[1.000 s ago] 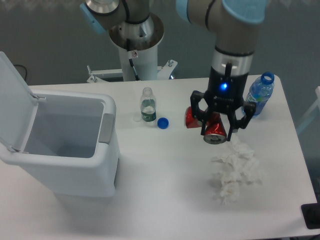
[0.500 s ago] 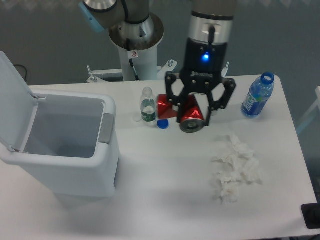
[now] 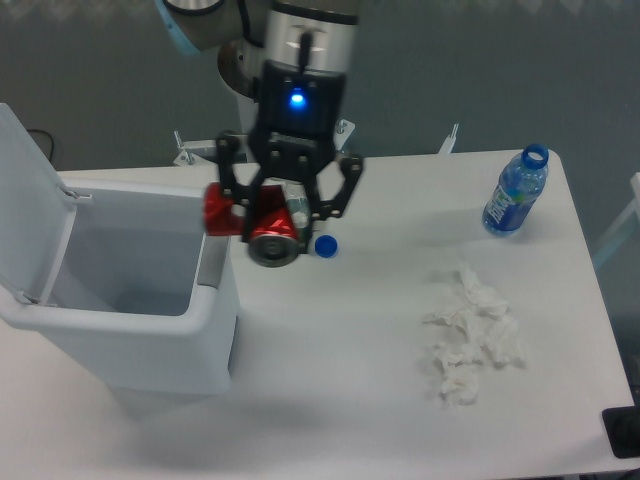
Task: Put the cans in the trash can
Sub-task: 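Carry the held red cans over the open white trash bin, then lower the cans into the bin and open the gripper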
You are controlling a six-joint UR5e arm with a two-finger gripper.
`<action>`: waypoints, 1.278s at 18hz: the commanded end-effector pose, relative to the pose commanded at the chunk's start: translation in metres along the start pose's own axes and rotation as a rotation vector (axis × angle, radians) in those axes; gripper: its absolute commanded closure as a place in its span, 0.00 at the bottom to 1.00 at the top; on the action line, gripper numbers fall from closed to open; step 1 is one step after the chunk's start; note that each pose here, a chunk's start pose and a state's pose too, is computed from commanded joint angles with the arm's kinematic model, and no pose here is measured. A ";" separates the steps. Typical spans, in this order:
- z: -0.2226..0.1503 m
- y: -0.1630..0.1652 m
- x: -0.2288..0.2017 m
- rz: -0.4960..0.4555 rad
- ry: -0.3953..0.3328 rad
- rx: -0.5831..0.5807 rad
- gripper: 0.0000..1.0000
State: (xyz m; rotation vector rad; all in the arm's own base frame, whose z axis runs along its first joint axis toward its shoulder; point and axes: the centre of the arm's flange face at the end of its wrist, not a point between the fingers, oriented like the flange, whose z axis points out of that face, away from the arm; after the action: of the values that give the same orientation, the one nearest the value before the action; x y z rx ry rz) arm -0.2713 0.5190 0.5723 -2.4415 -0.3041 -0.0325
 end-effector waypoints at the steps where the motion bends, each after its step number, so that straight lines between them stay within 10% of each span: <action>1: 0.004 0.000 0.010 0.012 0.013 -0.004 0.36; 23: 0.066 0.032 0.069 0.087 0.118 -0.109 0.32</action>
State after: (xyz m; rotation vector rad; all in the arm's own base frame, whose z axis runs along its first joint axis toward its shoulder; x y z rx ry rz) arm -0.2003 0.5510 0.5085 -2.5458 -0.1464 -0.1588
